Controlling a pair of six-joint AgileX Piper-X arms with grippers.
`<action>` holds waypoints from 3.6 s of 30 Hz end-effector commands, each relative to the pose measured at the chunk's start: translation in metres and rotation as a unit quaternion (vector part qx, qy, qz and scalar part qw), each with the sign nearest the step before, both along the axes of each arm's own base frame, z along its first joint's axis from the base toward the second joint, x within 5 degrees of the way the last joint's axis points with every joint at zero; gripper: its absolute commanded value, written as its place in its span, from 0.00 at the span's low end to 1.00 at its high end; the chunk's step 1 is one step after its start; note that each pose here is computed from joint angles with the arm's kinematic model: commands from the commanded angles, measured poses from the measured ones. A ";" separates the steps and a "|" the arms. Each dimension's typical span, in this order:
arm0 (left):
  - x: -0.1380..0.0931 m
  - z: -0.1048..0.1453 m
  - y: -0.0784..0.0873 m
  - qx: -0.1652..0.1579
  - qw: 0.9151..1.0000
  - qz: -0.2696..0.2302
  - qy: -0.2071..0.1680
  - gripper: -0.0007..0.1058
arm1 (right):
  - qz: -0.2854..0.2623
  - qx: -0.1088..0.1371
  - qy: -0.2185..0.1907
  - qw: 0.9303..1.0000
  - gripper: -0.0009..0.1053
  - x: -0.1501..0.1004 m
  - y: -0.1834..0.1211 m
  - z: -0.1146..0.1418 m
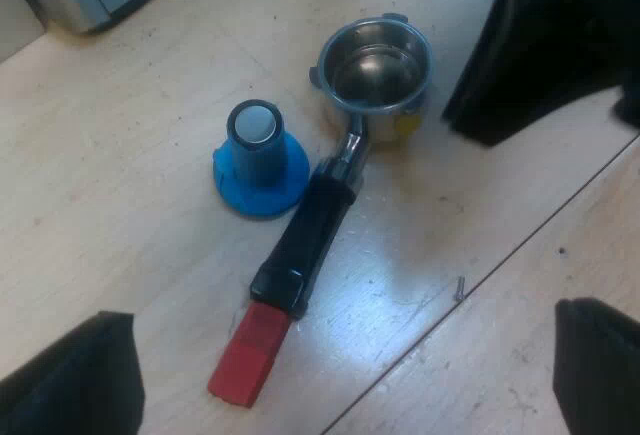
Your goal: Put the handle in the coffee machine
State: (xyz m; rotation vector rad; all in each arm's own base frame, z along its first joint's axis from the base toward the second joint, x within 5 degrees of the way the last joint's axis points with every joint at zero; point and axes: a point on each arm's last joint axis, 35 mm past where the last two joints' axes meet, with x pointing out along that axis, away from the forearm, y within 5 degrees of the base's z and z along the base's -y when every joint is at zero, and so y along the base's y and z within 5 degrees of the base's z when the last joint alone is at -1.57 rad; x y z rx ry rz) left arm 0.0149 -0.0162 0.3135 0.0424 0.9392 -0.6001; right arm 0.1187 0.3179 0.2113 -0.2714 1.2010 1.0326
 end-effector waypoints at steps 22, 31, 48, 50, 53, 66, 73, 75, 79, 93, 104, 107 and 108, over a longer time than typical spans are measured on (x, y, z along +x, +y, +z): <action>0.011 0.004 -0.010 -0.056 0.992 -0.087 -0.065 0.80 | -0.001 -0.068 -0.126 0.990 0.87 0.004 -0.035 0.051; 0.015 -0.016 -0.012 -0.058 0.996 -0.065 -0.017 0.80 | 0.000 -0.101 -0.070 0.992 0.87 0.016 -0.020 0.013; 0.017 -0.014 -0.012 -0.050 0.994 -0.086 -0.039 0.80 | -0.038 -0.102 -0.029 0.994 0.87 0.044 0.014 -0.016; 0.017 -0.014 -0.012 -0.050 0.994 -0.086 -0.039 0.80 | -0.048 -0.110 -0.021 0.993 0.87 0.046 0.012 -0.019; 0.017 -0.014 -0.012 -0.050 0.994 -0.086 -0.039 0.80 | -0.053 -0.118 -0.007 0.992 0.87 0.050 0.010 -0.024; 0.017 -0.014 -0.012 -0.050 0.994 -0.086 -0.039 0.80 | -0.049 -0.109 0.000 0.993 0.87 0.053 0.015 -0.035; 0.017 -0.014 -0.012 -0.050 0.994 -0.086 -0.039 0.80 | -0.049 -0.119 0.006 0.992 0.87 0.055 0.019 -0.050; 0.017 -0.014 -0.012 -0.050 0.994 -0.086 -0.039 0.80 | -0.049 -0.120 0.007 0.992 0.87 0.055 0.019 -0.050; 0.017 -0.014 -0.012 -0.050 0.994 -0.086 -0.039 0.80 | -0.048 -0.098 0.003 0.994 0.87 0.057 0.023 -0.050; 0.017 -0.014 -0.012 -0.050 0.994 -0.086 -0.039 0.80 | -0.052 -0.126 0.038 0.990 0.87 0.053 0.020 -0.059; 0.017 -0.014 -0.013 -0.053 0.994 -0.086 -0.038 0.80 | -0.059 -0.138 0.029 0.988 0.87 0.053 0.018 -0.060; 0.017 -0.014 -0.013 -0.053 0.994 -0.086 -0.038 0.80 | -0.059 -0.138 0.030 0.988 0.84 0.053 0.018 -0.060; 0.017 -0.014 -0.013 -0.053 0.994 -0.086 -0.038 0.80 | -0.059 -0.138 0.030 0.988 0.80 0.053 0.018 -0.060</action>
